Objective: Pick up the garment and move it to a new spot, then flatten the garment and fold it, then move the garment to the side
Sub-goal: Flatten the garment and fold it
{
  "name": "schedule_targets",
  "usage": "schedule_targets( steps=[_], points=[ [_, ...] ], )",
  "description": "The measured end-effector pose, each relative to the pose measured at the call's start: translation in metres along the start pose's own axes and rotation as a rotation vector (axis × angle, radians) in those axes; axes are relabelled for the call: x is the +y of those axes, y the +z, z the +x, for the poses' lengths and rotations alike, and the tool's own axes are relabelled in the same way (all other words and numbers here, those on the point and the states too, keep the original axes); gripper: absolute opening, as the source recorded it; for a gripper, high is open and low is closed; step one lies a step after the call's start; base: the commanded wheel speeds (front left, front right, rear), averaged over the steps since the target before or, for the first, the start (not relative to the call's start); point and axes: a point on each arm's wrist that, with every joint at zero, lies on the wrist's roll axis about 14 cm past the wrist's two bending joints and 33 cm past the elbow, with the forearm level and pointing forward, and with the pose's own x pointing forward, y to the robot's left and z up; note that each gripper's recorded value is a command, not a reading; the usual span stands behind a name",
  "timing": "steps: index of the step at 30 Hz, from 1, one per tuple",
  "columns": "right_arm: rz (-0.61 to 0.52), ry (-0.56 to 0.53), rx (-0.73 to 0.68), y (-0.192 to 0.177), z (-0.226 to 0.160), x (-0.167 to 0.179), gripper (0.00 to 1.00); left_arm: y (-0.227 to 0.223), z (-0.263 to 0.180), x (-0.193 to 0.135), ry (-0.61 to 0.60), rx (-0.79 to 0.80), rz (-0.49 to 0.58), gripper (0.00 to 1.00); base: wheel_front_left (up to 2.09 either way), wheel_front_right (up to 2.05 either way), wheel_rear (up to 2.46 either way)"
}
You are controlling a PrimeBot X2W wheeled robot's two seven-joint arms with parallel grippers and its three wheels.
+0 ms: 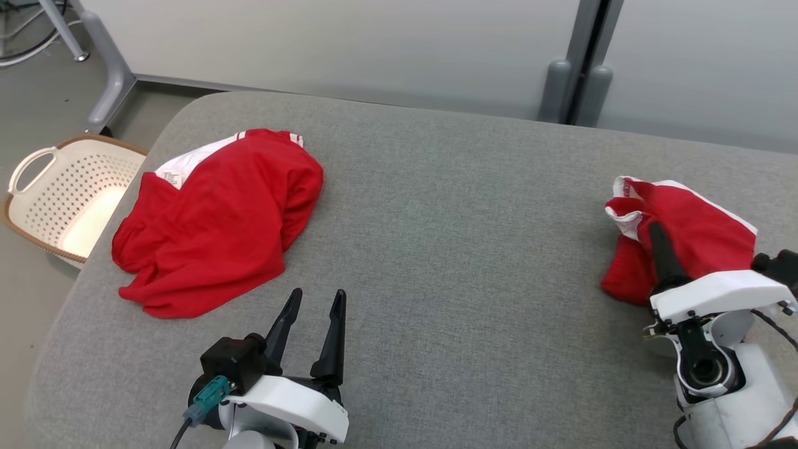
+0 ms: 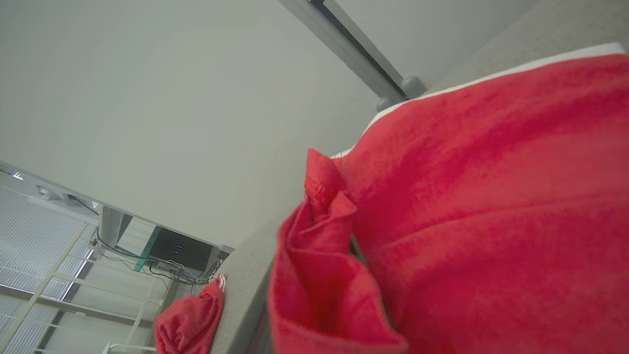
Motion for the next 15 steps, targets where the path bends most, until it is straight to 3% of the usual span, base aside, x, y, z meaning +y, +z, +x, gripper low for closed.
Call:
schedule_targets(
  steps=[9,15],
  points=[
    [0.014,-0.049,0.237,-0.070,0.008,-0.015,1.00,-0.006,-0.002,0.009,0.031,0.022,-0.032,1.00,0.00,0.00,0.00],
    [-0.011,-0.059,0.275,-0.079,0.012,-0.018,1.00,-0.009,0.001,0.012,0.042,0.032,-0.030,1.00,0.00,0.00,0.00]
  ],
)
